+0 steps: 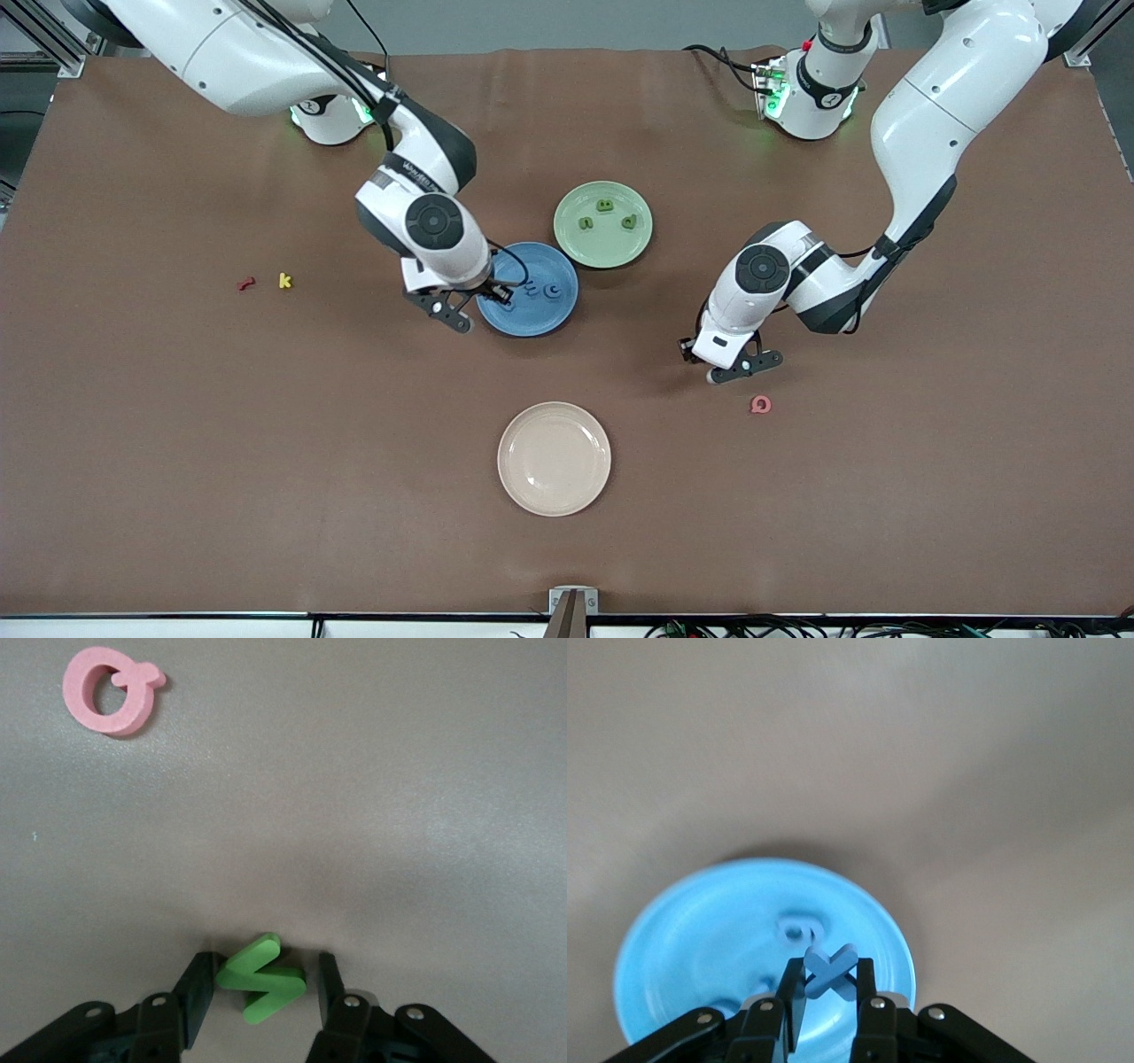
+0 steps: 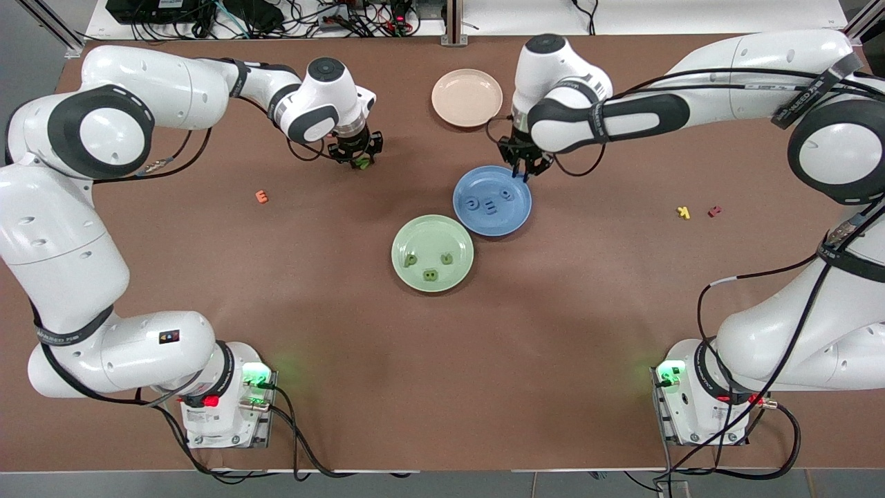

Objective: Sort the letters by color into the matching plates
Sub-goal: 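Grasp the zigzag with the left gripper while the right gripper places the x, then lower the zigzag onto the green plate and open the left gripper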

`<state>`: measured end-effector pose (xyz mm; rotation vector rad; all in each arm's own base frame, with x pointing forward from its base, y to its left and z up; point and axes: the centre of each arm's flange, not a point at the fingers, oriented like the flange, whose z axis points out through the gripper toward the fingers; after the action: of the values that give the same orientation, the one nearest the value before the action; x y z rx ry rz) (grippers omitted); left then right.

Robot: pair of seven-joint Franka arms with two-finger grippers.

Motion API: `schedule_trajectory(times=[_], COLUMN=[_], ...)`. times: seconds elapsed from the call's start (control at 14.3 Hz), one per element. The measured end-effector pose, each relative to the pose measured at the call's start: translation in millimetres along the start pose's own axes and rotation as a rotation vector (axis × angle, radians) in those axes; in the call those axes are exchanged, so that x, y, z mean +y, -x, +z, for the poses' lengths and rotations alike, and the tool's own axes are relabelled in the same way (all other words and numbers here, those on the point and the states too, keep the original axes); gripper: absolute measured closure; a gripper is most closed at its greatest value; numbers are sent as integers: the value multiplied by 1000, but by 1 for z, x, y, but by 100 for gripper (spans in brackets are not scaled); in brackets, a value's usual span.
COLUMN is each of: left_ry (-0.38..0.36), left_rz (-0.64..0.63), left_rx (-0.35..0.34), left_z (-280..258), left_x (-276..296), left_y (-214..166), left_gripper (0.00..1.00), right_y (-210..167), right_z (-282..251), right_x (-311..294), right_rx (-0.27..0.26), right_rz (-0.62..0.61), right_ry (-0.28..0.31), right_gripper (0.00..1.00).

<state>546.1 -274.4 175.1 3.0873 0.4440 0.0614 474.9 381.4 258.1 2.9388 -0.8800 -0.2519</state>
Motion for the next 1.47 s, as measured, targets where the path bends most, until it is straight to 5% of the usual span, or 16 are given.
schedule_trajectory(times=[0.14,0.42,0.91,1.26,1.47], left_ry=[1,2,-10,-44,-41], left_rz=[-1,-1,-14,-18,-34], left_rx=[3,3,5,-10,-29], left_z=[-1,-1,-6,-40,-56], left_x=[0,0,2,40,68], left_y=[-1,-2,-4,35,71], left_gripper=[57,57,57,57,57], right_y=[28,65,55,52,54], right_z=[16,34,41,51,52], right_x=[1,2,1,0,0], right_rx=[-3,3,41,57,60], right_rz=[5,3,2,1,-4], right_ry=[34,71,37,45,47], right_gripper=[73,73,73,73,48])
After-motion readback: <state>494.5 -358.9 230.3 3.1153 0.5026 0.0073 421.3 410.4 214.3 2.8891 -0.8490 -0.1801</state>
